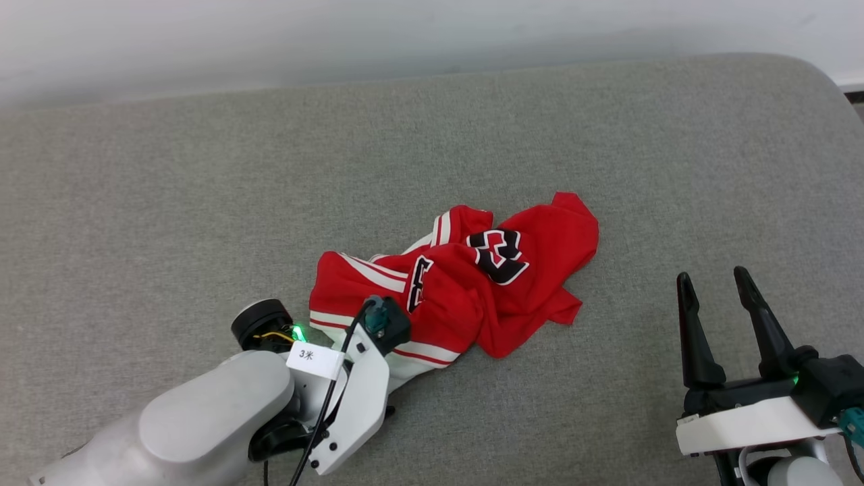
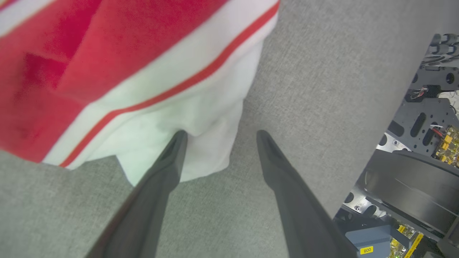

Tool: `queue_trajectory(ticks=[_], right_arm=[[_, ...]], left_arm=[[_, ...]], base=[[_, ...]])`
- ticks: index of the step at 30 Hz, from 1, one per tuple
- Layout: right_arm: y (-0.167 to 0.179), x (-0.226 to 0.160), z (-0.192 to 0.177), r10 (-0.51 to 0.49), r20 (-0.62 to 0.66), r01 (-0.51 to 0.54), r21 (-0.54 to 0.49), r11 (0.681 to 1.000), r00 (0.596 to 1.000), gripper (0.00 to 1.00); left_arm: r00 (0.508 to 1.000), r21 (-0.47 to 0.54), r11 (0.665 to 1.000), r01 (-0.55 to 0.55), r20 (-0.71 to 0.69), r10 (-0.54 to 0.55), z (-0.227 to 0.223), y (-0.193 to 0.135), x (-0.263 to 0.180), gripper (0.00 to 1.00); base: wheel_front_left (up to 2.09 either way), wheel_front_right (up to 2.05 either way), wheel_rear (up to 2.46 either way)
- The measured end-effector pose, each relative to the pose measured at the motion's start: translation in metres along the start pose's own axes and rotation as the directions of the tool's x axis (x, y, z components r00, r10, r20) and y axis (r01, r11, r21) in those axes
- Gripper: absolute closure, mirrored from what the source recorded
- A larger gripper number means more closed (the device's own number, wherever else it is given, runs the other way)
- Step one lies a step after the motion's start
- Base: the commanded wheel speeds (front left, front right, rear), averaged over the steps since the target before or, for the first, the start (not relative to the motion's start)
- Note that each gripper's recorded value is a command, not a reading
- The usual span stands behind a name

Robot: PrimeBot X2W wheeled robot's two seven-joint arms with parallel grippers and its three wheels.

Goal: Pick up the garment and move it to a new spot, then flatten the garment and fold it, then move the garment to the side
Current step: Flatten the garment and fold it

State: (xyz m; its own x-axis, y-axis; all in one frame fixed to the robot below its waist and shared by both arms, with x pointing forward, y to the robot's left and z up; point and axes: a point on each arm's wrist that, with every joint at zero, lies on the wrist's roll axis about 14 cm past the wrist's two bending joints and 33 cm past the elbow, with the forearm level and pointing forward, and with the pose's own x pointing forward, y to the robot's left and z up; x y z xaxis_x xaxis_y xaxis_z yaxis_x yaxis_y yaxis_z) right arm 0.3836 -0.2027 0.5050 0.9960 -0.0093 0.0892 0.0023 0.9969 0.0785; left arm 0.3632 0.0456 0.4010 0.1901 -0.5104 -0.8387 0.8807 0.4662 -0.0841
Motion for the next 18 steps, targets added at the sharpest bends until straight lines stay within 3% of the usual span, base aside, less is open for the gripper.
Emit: queue_trajectory(ticks=[10, 11, 12, 18], right_arm=[[-0.007, 0.007, -0.008, -0.018, -0.02, 0.017, -0.008, 1.0, 1.0, 0.0], [-0.007, 0.007, -0.009, -0.019, -0.022, 0.019, -0.008, 1.0, 1.0, 0.0], [-0.007, 0.007, -0.009, -0.02, -0.023, 0.02, -0.009, 1.0, 1.0, 0.0], [-0.007, 0.007, -0.007, -0.02, -0.015, 0.02, -0.007, 1.0, 1.0, 0.0]], left_arm=[[0.994, -0.013, 1.0, 0.012, -0.105, -0.014, -0.023, 0.012, 0.026, 0.0], [0.994, -0.014, 1.0, 0.015, -0.111, -0.016, -0.023, 0.011, 0.027, 0.73], [0.993, -0.013, 1.0, 0.016, -0.116, -0.018, -0.023, 0.011, 0.028, 1.0], [0.997, -0.024, 1.0, 0.002, -0.079, -0.004, -0.021, 0.011, 0.023, 1.0]], base=[[0.0, 0.0, 0.0], [0.0, 0.0, 0.0], [0.0, 0.0, 0.0], [0.0, 0.0, 0.0]])
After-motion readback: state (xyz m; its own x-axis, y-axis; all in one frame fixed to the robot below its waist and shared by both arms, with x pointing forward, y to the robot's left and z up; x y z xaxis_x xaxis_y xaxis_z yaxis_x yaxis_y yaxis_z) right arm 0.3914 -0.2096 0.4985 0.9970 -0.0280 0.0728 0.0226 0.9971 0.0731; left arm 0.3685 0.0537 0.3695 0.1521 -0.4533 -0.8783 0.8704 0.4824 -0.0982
